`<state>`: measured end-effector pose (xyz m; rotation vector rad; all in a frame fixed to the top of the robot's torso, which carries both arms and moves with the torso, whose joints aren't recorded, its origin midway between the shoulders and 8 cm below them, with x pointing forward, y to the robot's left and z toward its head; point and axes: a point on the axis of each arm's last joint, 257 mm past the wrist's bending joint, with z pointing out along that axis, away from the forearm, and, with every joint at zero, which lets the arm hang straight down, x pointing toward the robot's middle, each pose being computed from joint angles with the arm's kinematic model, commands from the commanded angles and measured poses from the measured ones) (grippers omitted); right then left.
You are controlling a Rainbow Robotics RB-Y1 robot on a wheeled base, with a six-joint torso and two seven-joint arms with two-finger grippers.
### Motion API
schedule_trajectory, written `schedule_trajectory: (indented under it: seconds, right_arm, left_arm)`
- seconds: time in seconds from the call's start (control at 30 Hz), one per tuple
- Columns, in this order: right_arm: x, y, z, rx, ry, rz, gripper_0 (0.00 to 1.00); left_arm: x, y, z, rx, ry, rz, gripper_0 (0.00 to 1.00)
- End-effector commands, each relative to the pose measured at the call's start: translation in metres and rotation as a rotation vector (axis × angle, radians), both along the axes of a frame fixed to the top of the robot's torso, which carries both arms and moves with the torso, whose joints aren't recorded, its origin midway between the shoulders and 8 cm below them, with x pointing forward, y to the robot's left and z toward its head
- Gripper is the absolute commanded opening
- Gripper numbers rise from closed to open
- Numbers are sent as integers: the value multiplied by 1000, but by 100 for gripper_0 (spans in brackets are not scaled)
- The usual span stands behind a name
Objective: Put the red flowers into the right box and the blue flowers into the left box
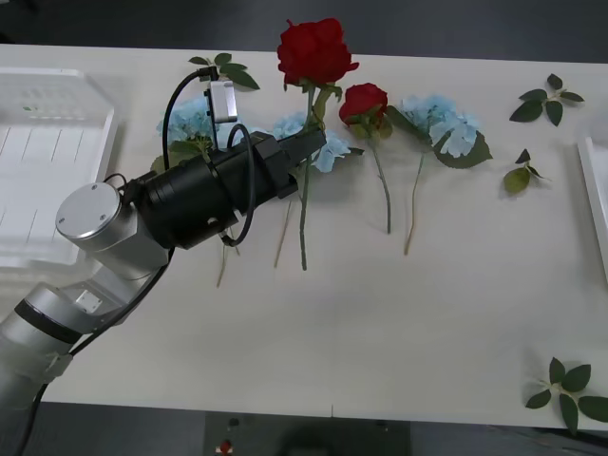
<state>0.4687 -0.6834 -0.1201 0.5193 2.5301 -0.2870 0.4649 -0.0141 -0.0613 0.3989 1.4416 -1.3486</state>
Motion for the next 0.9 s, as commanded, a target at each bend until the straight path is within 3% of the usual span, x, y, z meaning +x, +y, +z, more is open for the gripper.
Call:
schedule_trajectory:
  seconds: [0.03,0.33,0.47,0.73,0.9]
  right_arm:
    - [20,-5,-16,-35,-56,28,0]
    - [38,-1,-59,-73,-96,41,0]
    - [34,-7,-66,-97,-86,41,1]
    - [23,-16,-73,-135,-46,55,54]
    - [23,-19,-69,-157,-38,66,61]
  left_arm:
    - [-6,-2,16,28,-89,-1,0]
    - [-11,-5,12,33,-63,-28,0]
    - [-11,-4,6,67,-26,-40,0]
    - [-4,14,-8,179,87,-44,0]
    - [-4,22,-8,231,168,-33,0]
